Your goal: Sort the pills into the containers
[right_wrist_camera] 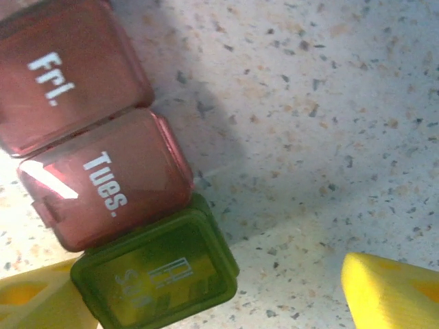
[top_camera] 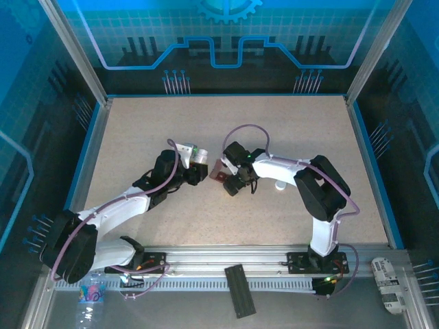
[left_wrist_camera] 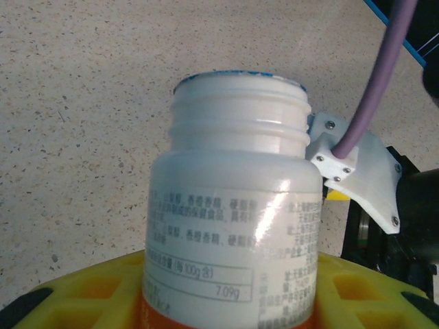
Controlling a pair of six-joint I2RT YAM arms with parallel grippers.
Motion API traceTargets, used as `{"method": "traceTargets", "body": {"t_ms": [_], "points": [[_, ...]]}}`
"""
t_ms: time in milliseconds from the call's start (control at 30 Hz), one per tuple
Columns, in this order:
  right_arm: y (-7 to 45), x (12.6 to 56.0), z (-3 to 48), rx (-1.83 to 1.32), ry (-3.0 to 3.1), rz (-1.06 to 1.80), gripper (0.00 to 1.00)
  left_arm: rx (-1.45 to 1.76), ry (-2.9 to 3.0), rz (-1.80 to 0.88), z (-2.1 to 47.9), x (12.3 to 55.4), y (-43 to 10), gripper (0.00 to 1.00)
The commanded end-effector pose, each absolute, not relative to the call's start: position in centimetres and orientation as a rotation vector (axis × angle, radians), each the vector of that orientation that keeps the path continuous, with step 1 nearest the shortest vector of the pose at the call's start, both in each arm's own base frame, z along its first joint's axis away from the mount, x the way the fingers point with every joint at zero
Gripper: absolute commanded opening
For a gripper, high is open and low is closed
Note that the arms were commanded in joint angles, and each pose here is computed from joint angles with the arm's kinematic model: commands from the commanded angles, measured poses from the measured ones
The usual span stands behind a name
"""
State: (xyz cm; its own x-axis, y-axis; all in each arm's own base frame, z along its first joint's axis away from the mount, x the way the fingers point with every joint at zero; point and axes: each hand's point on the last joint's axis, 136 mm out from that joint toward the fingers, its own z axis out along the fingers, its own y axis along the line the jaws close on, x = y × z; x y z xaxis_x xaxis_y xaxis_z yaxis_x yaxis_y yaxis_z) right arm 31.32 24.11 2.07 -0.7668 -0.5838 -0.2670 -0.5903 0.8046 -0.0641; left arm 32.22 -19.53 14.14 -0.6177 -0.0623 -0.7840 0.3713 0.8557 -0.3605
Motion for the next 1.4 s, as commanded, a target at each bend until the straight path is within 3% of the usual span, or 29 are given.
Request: {"method": "traceTargets", "body": {"t_ms": [0,300,633,1367], "points": [[23.1,32.8,2.4,-0.808,2.746,0.013,0.87,0.215,2.1,-0.659,16.5,32.7,-19.6,0.0],[22.3,33.3,4.2,-0.694,2.763,0.108,0.86,0.245,2.109,-0.665,16.6,32.5,-19.9,0.0],[22.7,34.0,9.3,-0.425,2.714,0.44,0.86,0.359,2.188,-0.648,14.9,31.6,-20.5,0.0],[24.2,35.7,3.9,-0.373,2.827,0.384,0.84,0.517,2.368,-0.603,10.5,30.4,-21.7,0.0]]}}
